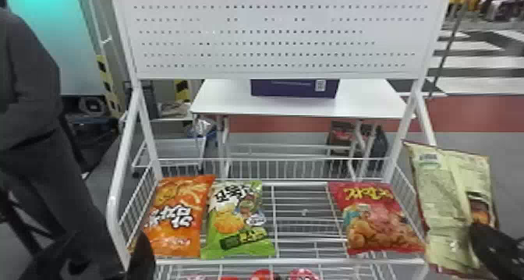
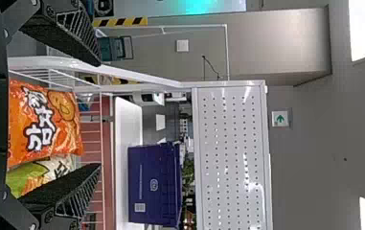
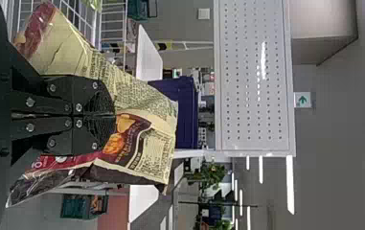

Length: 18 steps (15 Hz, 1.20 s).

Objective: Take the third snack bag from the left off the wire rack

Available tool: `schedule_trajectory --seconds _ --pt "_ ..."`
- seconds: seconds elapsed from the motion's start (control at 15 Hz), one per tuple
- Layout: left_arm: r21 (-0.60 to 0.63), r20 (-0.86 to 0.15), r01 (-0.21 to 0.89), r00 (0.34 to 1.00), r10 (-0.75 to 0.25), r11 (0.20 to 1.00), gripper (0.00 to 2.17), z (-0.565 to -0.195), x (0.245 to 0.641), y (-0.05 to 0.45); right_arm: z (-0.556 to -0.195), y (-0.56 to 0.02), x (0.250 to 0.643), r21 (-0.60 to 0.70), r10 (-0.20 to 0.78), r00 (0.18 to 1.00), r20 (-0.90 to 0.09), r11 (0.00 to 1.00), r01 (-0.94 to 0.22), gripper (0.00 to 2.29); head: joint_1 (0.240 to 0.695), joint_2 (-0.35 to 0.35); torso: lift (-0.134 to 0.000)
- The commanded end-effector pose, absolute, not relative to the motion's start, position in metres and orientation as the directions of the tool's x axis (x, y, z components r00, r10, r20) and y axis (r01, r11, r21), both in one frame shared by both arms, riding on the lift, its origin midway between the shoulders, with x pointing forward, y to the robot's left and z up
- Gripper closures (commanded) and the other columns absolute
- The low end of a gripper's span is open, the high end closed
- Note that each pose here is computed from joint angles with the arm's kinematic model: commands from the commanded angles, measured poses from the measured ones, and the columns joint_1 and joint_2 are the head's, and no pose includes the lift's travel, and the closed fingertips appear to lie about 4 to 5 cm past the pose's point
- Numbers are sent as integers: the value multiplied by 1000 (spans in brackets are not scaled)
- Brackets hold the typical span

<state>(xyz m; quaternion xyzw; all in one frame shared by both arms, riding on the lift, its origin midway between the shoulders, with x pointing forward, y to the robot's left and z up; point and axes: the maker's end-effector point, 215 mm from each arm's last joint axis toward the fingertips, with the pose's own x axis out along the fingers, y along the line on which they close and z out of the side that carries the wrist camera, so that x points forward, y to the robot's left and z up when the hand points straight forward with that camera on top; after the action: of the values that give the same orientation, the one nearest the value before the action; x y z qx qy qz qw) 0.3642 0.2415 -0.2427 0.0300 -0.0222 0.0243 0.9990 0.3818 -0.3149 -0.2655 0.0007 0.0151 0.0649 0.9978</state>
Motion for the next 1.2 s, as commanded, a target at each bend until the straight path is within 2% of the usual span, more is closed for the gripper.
schedule_trajectory --seconds 0.0,1.13 --pt "59 48 -50 998 47 997 144 -242 364 242 -270 -330 379 7 107 993 -44 994 -107 2243 499 0 0" --pt "58 49 -50 998 47 997 144 -237 360 241 -258 -320 378 -3 128 992 -12 992 -128 2243 499 0 0"
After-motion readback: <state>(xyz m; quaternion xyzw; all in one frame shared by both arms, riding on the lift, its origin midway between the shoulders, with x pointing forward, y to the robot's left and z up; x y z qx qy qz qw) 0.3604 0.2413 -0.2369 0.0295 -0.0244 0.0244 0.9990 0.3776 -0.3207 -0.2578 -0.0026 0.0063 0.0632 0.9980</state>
